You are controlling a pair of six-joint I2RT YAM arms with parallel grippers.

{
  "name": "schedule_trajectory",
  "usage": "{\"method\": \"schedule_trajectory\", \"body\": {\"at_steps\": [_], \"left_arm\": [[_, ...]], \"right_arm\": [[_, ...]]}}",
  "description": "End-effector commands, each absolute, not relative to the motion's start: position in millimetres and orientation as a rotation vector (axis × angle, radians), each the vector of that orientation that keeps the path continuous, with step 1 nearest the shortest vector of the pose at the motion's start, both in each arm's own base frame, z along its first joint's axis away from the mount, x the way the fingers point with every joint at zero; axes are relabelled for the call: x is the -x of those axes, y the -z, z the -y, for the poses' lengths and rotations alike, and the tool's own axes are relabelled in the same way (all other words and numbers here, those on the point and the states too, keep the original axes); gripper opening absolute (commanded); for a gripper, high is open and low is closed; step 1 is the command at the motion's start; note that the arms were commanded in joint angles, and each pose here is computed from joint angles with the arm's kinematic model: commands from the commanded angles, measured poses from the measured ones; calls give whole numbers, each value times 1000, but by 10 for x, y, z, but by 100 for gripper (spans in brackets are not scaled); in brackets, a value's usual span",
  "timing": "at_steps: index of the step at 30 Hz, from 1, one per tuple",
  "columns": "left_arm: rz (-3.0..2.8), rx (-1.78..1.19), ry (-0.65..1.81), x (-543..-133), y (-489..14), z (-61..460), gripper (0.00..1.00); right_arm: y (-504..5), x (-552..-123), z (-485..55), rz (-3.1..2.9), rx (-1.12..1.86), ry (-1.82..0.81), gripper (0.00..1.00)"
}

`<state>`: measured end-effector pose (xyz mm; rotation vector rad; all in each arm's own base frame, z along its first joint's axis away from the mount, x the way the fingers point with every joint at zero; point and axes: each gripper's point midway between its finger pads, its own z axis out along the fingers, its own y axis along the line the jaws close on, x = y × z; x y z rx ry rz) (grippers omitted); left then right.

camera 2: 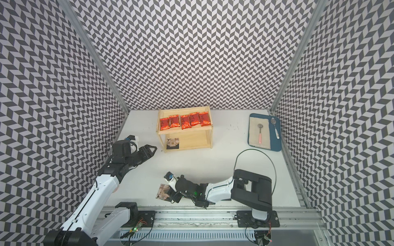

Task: Place the tea bags on the shelf by color
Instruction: Move the tea bag to the center of the board.

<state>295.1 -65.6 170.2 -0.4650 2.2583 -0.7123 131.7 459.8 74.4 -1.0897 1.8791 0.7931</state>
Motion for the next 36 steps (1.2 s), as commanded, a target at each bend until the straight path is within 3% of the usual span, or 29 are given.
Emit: {"method": "schedule_trajectory", "body": {"at_steps": [1, 17, 31, 36], "left_arm": [[-2234, 472, 705, -2964, -1721, 620, 70], [-2228, 472, 708, -2961, -1723, 610, 70], [-2234, 469, 721, -2959, -1688, 630, 71], [-2240, 465, 742, -2955, -1653, 658, 71]], "right_arm": [[-656, -1392, -4693, -1828, 1126, -664, 54], [-226, -1526, -4587, -1931, 1086, -554, 56], [-292, -1925, -4066, -2093, 761, -516, 56], [-491, -2086, -4031, -2123, 655, -624, 56]]}}
